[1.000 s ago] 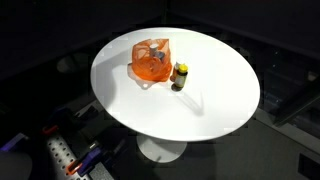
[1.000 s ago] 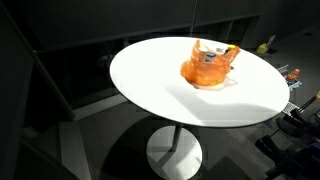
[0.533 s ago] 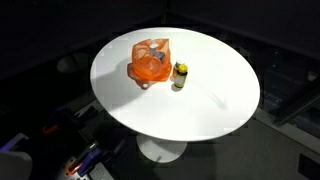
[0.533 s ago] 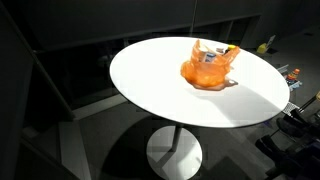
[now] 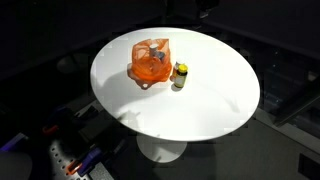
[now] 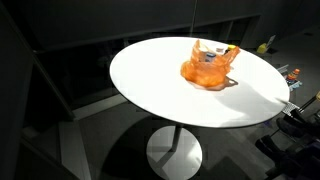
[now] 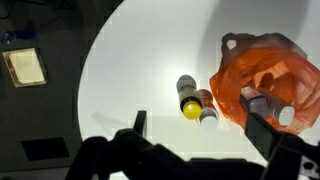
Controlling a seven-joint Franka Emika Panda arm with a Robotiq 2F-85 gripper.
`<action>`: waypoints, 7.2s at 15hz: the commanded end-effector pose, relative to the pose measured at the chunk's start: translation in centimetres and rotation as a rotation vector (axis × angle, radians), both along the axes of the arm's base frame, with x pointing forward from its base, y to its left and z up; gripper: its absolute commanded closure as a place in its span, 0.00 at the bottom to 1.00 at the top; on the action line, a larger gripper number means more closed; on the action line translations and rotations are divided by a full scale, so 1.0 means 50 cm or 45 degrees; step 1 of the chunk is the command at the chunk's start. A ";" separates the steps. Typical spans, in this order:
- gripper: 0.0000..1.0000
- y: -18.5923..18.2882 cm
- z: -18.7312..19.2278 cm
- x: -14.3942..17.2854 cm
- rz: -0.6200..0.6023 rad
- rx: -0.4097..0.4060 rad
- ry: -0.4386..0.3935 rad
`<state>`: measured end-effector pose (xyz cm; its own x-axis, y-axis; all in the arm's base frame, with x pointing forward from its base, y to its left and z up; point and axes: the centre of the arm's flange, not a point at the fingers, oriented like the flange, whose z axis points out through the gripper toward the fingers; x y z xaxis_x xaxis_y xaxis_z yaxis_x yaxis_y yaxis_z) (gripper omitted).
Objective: Put the black and yellow container in the plastic bag
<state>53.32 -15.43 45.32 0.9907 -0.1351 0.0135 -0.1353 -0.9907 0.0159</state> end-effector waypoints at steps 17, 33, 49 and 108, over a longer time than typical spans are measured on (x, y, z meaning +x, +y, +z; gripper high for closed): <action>0.00 -0.054 -0.100 0.077 0.006 0.034 0.128; 0.00 0.016 -0.367 0.272 0.203 0.005 0.337; 0.00 0.057 -0.481 0.278 0.327 -0.124 0.352; 0.80 0.217 -0.214 0.181 0.377 -0.127 0.036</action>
